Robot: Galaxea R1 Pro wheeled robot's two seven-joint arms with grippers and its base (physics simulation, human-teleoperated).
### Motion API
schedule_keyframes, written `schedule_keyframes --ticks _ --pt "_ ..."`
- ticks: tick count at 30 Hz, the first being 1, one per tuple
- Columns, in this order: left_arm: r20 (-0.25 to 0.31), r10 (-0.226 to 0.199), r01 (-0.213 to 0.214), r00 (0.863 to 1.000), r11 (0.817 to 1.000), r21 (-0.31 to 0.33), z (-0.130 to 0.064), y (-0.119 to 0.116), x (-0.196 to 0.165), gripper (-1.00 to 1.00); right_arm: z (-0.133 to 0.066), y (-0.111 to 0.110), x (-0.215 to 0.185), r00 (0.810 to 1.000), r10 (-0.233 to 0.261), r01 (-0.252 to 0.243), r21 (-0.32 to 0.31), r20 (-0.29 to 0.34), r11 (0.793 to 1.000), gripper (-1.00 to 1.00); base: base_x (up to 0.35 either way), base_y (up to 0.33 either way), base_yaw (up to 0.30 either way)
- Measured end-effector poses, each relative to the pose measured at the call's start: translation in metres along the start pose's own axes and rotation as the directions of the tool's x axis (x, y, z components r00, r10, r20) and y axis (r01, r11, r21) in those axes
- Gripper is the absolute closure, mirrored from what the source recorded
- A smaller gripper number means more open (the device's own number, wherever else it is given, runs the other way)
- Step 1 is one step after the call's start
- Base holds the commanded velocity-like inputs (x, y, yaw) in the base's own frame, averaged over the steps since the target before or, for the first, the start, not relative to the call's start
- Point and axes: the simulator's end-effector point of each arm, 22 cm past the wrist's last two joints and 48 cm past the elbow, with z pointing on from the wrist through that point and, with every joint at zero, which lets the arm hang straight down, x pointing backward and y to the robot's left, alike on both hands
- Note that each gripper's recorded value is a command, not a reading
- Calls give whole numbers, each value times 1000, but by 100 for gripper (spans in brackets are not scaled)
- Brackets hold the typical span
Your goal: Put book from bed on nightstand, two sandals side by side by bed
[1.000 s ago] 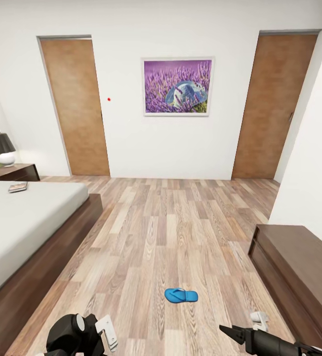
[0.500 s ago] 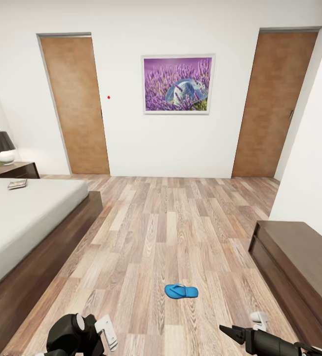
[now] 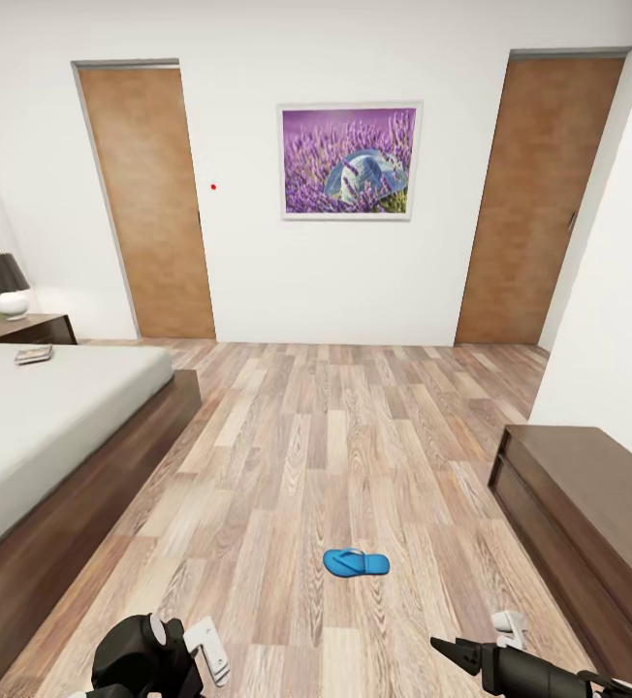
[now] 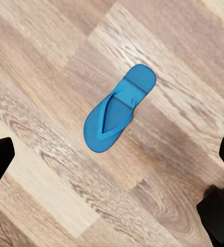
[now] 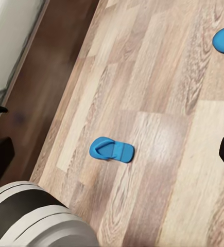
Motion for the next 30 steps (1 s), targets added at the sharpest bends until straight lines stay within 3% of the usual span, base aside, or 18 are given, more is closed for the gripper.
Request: schedule_keyframes --ticks 10,25,30 --pt "-1 0 0 1000 1000 -2 19 -8 10 -100 6 -14 18 1000 0 0 0 0 1000 -100 0 0 0" --pt "-40 -5 6 999 999 42 40 -19 22 -100 15 -29 36 998 45 -44 15 -40 999 -100 0 0 0" --pt "-36 -7 8 999 999 38 40 -19 21 -100 15 -29 37 998 45 -44 15 -40 999 -100 0 0 0"
